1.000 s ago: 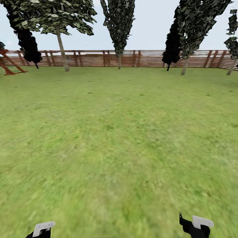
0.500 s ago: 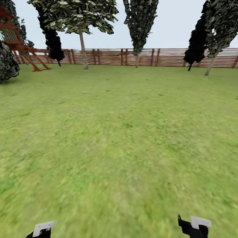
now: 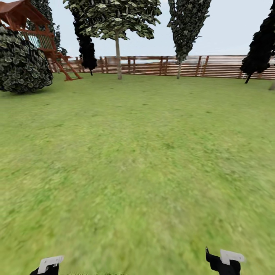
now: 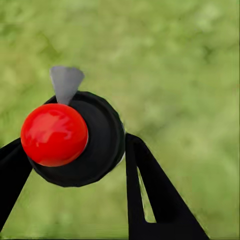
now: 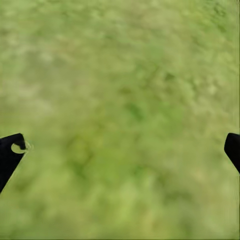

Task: In the garden, pick up the pesticide atomizer on the floor and spray pesticide onto both trees until each tree trunk is fully covered.

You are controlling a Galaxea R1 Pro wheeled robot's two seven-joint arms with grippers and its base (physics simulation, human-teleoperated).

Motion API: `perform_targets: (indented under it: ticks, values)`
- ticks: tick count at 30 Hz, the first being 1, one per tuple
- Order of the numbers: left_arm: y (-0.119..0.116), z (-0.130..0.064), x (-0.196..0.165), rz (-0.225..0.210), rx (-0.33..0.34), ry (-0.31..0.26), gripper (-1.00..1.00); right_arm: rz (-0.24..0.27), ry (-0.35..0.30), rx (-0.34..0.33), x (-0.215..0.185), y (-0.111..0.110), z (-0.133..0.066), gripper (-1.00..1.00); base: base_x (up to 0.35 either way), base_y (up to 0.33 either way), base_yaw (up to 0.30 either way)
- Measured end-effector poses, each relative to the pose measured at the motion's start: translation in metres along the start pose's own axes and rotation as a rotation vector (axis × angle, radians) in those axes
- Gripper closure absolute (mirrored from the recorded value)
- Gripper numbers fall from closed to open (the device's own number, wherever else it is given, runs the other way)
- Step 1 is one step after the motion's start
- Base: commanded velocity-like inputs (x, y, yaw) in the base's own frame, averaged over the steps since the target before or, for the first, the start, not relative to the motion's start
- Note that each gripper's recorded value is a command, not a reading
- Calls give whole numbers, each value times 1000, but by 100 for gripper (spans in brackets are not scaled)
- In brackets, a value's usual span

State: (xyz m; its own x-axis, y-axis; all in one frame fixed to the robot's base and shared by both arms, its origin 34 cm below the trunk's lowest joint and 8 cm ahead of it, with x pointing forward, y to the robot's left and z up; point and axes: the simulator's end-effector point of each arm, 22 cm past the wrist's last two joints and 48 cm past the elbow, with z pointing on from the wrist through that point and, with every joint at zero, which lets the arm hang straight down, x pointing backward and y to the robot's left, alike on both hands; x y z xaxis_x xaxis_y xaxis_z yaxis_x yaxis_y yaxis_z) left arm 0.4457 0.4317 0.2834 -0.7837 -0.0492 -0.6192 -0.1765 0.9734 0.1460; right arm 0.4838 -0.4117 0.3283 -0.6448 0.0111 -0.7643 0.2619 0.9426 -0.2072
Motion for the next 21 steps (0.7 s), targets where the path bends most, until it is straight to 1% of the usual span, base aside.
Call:
perform_targets:
  ticks: [4,9,13,15,21]
  values:
    - [0,0,0,1,1,0,100,0,-1,1,0,0,0,-100,0,4,281]
    - [6,0,-1,1,-8,0,100,0,-1,1,-1,0,0,-100,25,0,281]
    - [9,0,-1,-23,-18,-1,100,0,-3,1,-1,-1,0,-100,266,0,281]
    - [10,0,-1,-28,-20,-1,100,0,-3,1,-1,0,0,-100,329,0,207]
    - [8,0,0,-30,-17,0,100,-3,-2,8,-1,-6,1,-100,335,28,22]
